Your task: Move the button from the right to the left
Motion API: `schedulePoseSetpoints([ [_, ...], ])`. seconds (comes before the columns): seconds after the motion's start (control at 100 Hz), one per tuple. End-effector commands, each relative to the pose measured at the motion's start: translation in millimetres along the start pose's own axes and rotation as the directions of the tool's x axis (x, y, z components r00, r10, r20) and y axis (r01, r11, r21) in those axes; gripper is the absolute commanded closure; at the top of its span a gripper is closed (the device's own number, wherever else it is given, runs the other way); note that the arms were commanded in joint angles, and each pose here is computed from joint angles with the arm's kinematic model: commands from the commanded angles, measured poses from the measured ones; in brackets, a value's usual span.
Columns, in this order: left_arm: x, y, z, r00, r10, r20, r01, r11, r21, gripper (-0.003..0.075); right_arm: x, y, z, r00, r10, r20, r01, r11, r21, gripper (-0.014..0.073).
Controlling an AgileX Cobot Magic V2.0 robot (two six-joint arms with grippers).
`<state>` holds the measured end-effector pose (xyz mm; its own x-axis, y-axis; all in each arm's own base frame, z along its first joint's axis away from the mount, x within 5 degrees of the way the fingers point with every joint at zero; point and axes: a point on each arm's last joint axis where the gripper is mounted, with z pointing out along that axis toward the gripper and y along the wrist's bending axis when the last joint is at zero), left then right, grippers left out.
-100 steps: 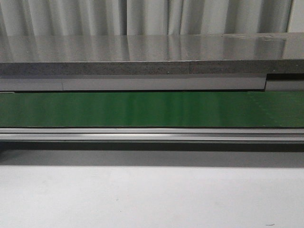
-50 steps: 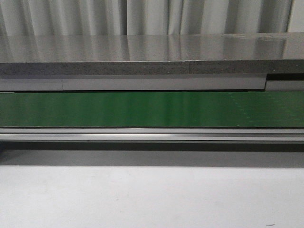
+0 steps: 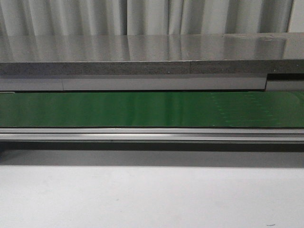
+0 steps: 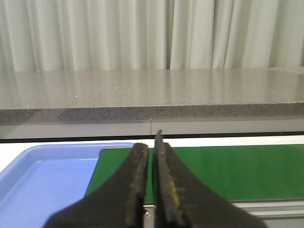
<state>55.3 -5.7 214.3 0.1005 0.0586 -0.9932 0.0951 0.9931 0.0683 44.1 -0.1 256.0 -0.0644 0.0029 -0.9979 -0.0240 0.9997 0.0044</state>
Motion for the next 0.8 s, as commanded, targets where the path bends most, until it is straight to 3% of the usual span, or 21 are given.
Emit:
schedulePoseSetpoints([
  [0.0, 4, -1, -2, 0.996, -0.018, 0.083, 0.019, 1.000, -0.002, 0.0715, -28, 0, 0, 1.000, -0.016, 0.000, 0.016, 1.000, 0.008, 0.0663],
  [0.19, 4, -1, -2, 0.996, -0.018, 0.083, 0.019, 1.000, -0.002, 0.0715, -57, -1, 17, 0.977, -0.012, -0.212, 0.017, 1.000, 0.020, 0.0663],
  [0.43, 4, -1, -2, 0.996, -0.018, 0.083, 0.019, 1.000, -0.002, 0.0715, -82, -1, 56, 0.866, 0.011, -0.500, 0.011, 0.999, 0.041, 0.0663],
  [0.62, 4, -1, -2, 0.996, -0.018, 0.083, 0.019, 1.000, -0.002, 0.0715, -84, 4, 87, 0.807, 0.064, -0.588, -0.055, 0.998, 0.033, 0.0663],
  [0.79, 4, -1, -2, 0.996, -0.018, 0.083, 0.019, 1.000, -0.002, 0.0715, -79, 6, 105, 0.801, 0.084, -0.593, -0.082, 0.996, 0.030, 0.0663],
])
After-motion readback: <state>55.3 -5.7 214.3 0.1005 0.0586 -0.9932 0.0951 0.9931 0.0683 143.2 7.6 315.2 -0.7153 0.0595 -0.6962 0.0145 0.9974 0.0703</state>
